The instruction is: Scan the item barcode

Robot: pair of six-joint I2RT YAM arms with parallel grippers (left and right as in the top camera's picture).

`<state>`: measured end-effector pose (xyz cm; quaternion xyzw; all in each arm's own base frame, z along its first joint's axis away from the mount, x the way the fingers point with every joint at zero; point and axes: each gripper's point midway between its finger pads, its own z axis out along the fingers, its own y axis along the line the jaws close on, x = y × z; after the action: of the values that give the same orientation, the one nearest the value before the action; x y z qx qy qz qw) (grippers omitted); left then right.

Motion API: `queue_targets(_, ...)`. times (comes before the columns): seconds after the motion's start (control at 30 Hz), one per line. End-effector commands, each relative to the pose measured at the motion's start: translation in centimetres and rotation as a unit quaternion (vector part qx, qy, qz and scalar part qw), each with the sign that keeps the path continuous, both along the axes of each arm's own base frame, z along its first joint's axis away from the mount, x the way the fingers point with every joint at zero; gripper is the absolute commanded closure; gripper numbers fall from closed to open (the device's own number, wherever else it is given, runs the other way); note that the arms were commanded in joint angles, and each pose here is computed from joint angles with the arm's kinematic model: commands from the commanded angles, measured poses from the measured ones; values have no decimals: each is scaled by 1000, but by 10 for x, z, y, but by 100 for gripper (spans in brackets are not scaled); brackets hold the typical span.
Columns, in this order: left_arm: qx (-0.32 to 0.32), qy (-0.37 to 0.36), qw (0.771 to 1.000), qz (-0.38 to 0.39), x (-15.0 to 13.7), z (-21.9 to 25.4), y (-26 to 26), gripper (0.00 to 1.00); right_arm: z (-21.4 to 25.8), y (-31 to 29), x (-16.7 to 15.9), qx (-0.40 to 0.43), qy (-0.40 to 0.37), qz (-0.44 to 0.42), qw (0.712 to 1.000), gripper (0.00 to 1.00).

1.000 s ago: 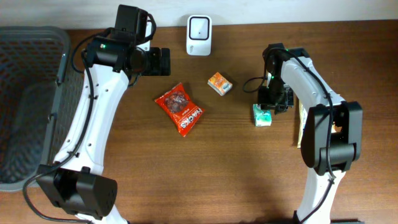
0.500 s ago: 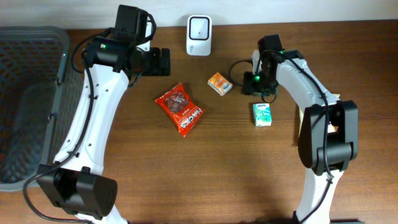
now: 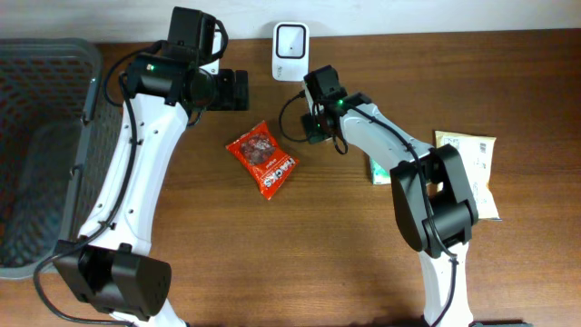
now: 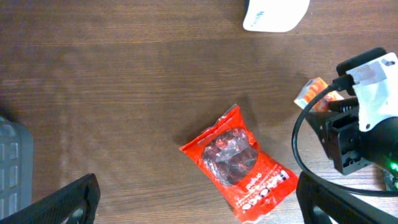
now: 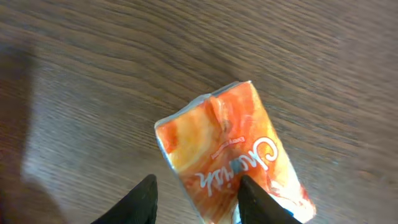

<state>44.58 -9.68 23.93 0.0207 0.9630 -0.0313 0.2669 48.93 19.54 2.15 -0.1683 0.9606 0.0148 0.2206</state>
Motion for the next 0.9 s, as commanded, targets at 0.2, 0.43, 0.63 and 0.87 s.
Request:
queue_targets(0.2,-2,0,1000,-2,0,1,2,1,-33,-31,-17,-87,47,-7,995,96)
queue_targets(0.43,-2,0,1000,-2,0,1,2,1,104,6,-16,364,164,8,917,96)
queue_targets(0.63,-2,0,1000,-2,0,1,2,1,54,-24,-43,511,272,-64,813,96)
queue_targets(0.87,-2,-1,1000,-2,0,1,2,1,-16,-128,-48,345,266,-263,861,83)
